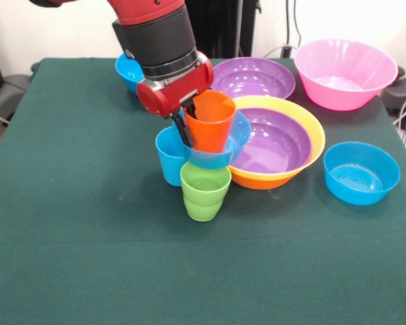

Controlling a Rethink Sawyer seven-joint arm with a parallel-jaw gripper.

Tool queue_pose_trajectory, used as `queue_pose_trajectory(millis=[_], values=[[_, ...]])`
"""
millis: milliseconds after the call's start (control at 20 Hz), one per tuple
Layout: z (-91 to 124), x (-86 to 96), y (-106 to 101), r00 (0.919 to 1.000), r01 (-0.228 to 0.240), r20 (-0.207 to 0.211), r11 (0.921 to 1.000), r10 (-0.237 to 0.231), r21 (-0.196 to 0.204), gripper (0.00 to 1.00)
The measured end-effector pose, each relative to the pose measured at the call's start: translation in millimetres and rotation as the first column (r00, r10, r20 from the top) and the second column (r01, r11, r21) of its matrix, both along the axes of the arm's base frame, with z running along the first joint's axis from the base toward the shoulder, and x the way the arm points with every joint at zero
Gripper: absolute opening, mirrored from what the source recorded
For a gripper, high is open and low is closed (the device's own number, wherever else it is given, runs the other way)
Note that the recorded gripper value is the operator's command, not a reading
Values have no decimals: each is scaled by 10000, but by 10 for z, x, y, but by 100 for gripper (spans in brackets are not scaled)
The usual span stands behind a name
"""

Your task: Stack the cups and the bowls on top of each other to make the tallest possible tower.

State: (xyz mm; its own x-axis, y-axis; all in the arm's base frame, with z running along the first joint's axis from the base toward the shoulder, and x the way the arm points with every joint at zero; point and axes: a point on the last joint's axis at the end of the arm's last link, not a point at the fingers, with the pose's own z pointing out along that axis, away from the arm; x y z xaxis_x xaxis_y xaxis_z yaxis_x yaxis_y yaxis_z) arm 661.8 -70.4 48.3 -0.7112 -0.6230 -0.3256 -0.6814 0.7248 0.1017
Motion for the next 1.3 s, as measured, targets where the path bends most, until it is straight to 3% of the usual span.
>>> queue_pose_trajectory(millis=[650,700,1300], values=[[2,-3,0,10000,-51,21,10000,51,-36,0],[-2,-16,1,9999,-144,36,9998,144,-106,100],[-25,-53,-4,9990,-425,92,9986,428,-320,100]])
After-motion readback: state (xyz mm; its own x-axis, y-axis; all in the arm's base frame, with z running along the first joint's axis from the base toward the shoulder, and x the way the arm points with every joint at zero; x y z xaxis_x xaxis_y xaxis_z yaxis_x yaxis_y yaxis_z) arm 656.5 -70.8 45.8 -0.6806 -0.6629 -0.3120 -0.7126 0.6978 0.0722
